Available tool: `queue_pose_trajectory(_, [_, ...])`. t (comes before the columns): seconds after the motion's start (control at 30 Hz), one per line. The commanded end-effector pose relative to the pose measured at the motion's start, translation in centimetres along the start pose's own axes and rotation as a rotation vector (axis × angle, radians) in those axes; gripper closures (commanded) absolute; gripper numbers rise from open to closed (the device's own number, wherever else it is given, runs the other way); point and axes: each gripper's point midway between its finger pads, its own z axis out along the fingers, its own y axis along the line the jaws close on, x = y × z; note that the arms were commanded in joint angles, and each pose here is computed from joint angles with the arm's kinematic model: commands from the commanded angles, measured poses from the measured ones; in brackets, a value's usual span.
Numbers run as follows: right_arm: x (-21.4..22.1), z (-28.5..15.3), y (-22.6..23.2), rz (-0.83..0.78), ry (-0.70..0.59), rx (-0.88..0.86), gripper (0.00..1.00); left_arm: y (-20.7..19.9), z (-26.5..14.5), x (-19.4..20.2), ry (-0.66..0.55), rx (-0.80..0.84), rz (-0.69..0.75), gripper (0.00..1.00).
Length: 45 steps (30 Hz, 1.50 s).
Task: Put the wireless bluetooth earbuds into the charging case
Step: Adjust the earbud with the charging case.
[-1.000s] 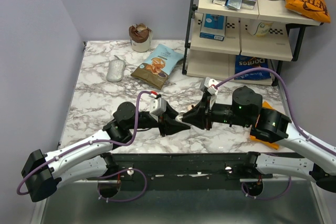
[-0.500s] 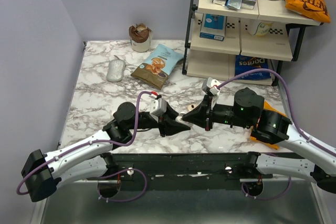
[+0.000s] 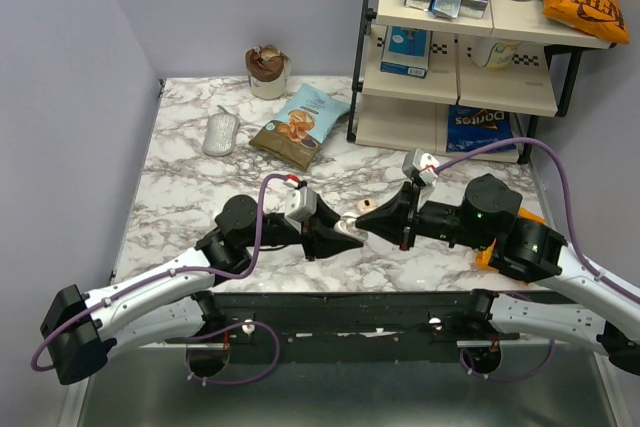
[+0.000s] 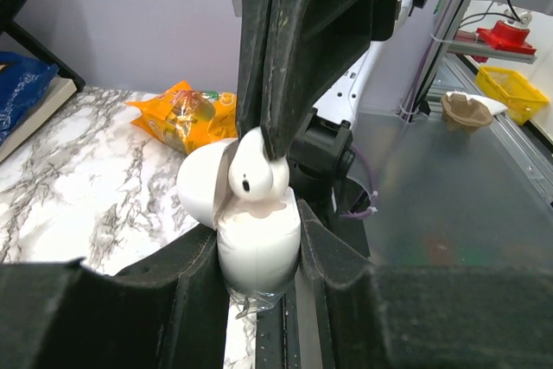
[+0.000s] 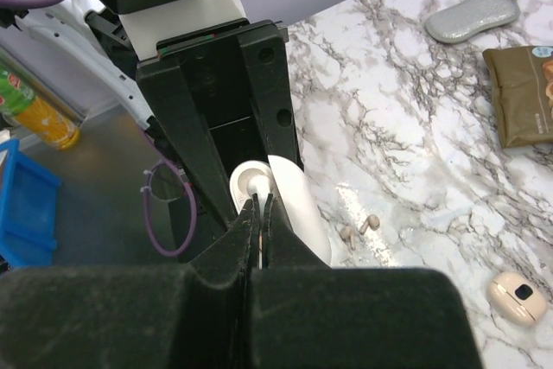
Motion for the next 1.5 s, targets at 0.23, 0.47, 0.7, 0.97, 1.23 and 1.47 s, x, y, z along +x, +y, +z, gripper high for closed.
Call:
queue_pose_trajectory(0.23, [0.4, 0.1, 0.1, -0.032, 0.009, -0.018, 0.99, 0.0, 0.6, -2.2, -0.051, 0.002, 0.029, 1.00])
queue_pose_trajectory(0.47, [1.1, 0.3, 0.4, -0.055, 0.029, -0.047, 0.99, -0.5, 0.8, -2.6, -0.057, 0.033, 0.022, 1.00])
queue_pose_trajectory(0.7, [1.6, 0.3, 0.2, -0.101, 0.054, -0.054, 0.99, -1.5, 0.6, -3.0, -0.073, 0.080, 0.028, 1.00])
queue_pose_trajectory(0.97, [2.4, 0.0, 0.8, -0.151, 0.091, -0.102, 0.99, -2.1, 0.5, -3.6, -0.095, 0.112, 0.044, 1.00])
queue_pose_trajectory(1.23, [2.4, 0.1, 0.5, -0.149, 0.115, -0.083, 0.82, -2.2, 0.6, -3.7, -0.099, 0.118, 0.046, 1.00])
queue_pose_trajectory(1.47, [-0.2, -0.7, 0.5, -0.122, 0.045, -0.046, 0.55, -1.8, 0.5, -3.1, -0.089, 0.096, 0.041, 1.00])
